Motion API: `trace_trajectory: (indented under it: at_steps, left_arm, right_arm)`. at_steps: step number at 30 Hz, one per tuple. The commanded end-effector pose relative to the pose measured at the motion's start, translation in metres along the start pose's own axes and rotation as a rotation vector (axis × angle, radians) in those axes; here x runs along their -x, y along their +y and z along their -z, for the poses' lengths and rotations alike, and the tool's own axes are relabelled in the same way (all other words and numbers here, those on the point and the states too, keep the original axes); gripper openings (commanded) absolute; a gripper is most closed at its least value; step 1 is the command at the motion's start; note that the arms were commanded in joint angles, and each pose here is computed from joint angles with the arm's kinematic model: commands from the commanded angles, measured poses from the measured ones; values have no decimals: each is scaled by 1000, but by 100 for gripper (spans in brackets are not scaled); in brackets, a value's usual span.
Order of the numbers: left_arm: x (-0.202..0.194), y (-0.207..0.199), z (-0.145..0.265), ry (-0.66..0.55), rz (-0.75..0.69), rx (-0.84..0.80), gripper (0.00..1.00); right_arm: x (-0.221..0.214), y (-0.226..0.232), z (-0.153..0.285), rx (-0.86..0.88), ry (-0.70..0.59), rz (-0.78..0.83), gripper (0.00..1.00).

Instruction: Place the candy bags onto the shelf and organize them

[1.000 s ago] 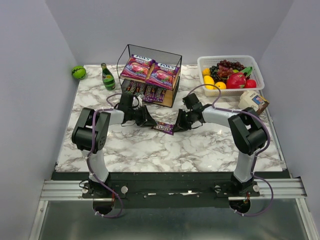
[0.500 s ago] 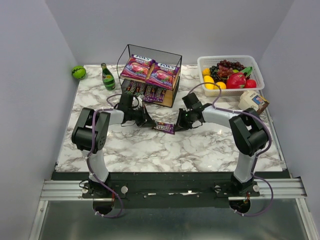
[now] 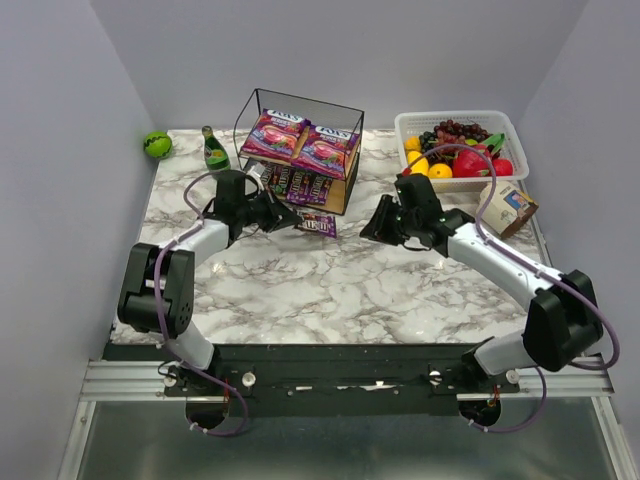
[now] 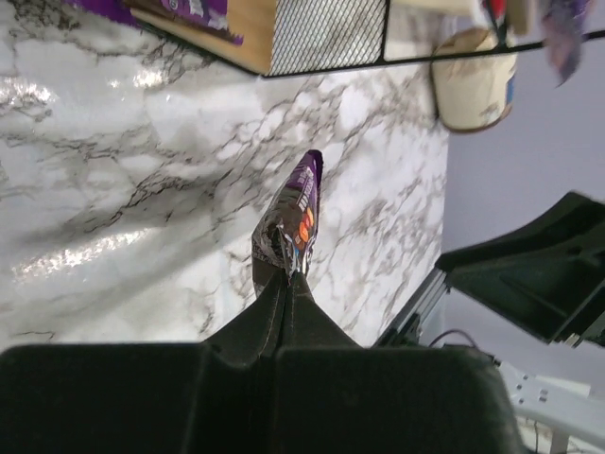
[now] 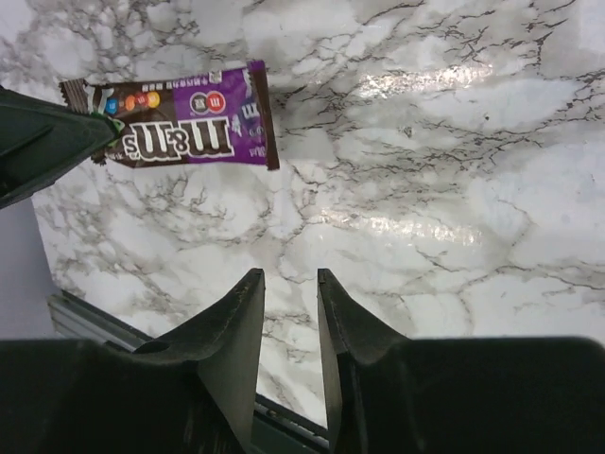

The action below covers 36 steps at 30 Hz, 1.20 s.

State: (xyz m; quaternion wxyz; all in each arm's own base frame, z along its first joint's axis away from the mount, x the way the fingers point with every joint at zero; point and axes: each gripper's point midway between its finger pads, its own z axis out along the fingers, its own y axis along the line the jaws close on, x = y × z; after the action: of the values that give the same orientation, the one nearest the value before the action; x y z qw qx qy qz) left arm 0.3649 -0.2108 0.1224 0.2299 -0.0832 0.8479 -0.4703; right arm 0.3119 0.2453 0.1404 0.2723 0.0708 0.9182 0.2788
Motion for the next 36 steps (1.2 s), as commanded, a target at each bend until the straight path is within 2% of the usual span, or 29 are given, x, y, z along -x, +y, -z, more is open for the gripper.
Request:
trace_trajectory:
  at_steps: [1, 6, 7, 10, 11, 13, 22, 27, 28, 36]
  left_arm:
    - [19, -8, 9, -170, 81, -16, 0]
    - [38, -7, 20, -377, 211, -49, 0]
    - [46, -6, 24, -448, 250, -66, 0]
    - [55, -7, 35, -565, 295, -108, 0]
    - [64, -5, 42, -637, 307, -102, 0]
    - [70, -9, 46, -687, 321, -123, 0]
    - [82, -37, 33, -720, 431, -270, 0]
    - [80, -43, 13, -728, 464, -272, 0]
    - [87, -45, 15, -773, 479, -291, 0]
    - [93, -51, -19, -866, 551, -353, 0]
  right_arm:
    - [-12, -19, 15, -71, -1, -39, 38]
    - [-16, -23, 35, -70, -35, -58, 38]
    - [-17, -25, 37, -72, -35, -62, 38]
    - [-22, -31, 49, -78, -54, -69, 38]
    - [-24, -34, 51, -85, -57, -69, 38]
    - [-25, -37, 58, -91, -69, -68, 38]
    - [-30, -54, 74, -138, -98, -64, 39]
    - [-27, -58, 81, -145, -117, -59, 39]
    - [-28, -59, 81, -148, -115, -58, 39]
    - [-28, -67, 89, -158, -126, -62, 39]
